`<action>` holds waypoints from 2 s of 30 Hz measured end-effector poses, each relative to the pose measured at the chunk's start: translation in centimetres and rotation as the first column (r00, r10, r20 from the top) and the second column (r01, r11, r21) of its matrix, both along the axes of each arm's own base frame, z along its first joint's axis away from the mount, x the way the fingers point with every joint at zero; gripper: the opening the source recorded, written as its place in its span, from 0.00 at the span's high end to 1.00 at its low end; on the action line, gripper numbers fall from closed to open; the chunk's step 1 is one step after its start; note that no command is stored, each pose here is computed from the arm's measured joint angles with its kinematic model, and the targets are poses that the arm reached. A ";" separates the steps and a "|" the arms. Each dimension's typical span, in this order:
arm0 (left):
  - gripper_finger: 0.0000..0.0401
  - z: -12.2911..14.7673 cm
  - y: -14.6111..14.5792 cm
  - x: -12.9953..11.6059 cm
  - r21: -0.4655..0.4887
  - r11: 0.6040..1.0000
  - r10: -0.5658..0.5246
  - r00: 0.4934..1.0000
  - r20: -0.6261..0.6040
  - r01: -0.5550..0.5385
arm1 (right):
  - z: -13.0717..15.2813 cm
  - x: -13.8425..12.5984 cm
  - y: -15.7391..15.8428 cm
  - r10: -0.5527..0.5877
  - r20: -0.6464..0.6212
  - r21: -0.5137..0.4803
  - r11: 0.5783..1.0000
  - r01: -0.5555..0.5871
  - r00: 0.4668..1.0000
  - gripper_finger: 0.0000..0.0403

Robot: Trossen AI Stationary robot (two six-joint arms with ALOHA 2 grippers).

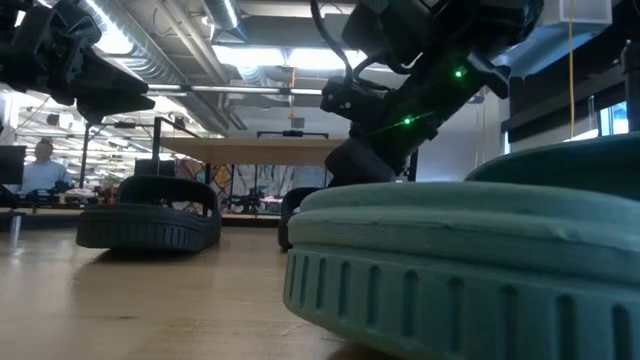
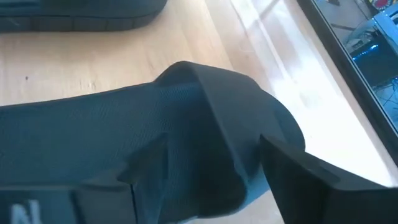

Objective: Pick and place slides into the shelf
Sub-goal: Put the black slide on the shelf

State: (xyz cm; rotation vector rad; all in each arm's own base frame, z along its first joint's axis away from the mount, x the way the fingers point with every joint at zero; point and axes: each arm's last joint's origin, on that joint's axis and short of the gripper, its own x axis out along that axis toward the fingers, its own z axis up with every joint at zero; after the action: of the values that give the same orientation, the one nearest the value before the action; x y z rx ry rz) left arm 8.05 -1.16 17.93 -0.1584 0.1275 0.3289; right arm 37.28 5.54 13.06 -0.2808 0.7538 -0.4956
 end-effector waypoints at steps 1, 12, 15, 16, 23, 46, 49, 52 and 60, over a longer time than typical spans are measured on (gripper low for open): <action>0.49 0.0 0.0 0.0 0.000 1.000 0.000 1.000 0.000 0.000 | 0.0 0.0 -0.1 -0.003 0.000 0.000 1.000 0.003 1.000 0.43; 0.49 0.0 0.0 0.0 0.000 1.000 0.000 1.000 0.000 0.000 | 0.0 0.2 -1.5 -0.046 0.004 0.006 0.999 0.046 0.999 0.57; 0.49 0.0 0.0 0.0 0.000 1.000 0.000 1.000 0.000 0.000 | 0.0 0.2 -1.5 -0.047 0.004 0.005 0.999 0.047 0.999 0.63; 0.49 0.0 0.0 0.0 0.000 1.000 0.000 1.000 0.000 0.000 | 0.0 0.2 -1.5 -0.047 0.004 0.005 0.999 0.047 0.999 0.65; 0.49 0.0 0.0 0.0 0.000 1.000 0.000 1.000 0.000 0.000 | 0.0 0.1 -1.0 -0.034 0.007 0.003 0.999 0.034 0.999 0.86; 0.49 0.0 0.0 0.0 0.000 1.000 0.000 1.000 0.000 0.000 | 12.3 4.9 1.7 0.095 -0.003 0.036 0.995 -0.095 0.996 0.97; 0.49 0.0 0.0 0.0 0.000 1.000 0.000 1.000 0.000 0.000 | 15.4 5.2 1.8 0.105 0.017 0.069 0.992 -0.106 0.994 0.97; 0.49 0.0 0.0 0.0 0.000 1.000 0.000 1.000 0.000 0.000 | 18.4 5.1 1.8 0.098 0.045 0.081 0.992 -0.101 0.994 0.97; 0.49 0.0 0.0 0.0 0.001 1.000 0.000 1.000 0.000 0.000 | 25.2 4.1 1.2 0.087 0.118 0.089 0.991 -0.098 0.989 0.97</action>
State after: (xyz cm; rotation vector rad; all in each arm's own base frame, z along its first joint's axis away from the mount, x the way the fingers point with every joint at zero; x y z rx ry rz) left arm 8.05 -1.16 17.92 -0.1578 0.1278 0.3293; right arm 41.34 6.74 38.24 -0.1961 0.6476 -0.3832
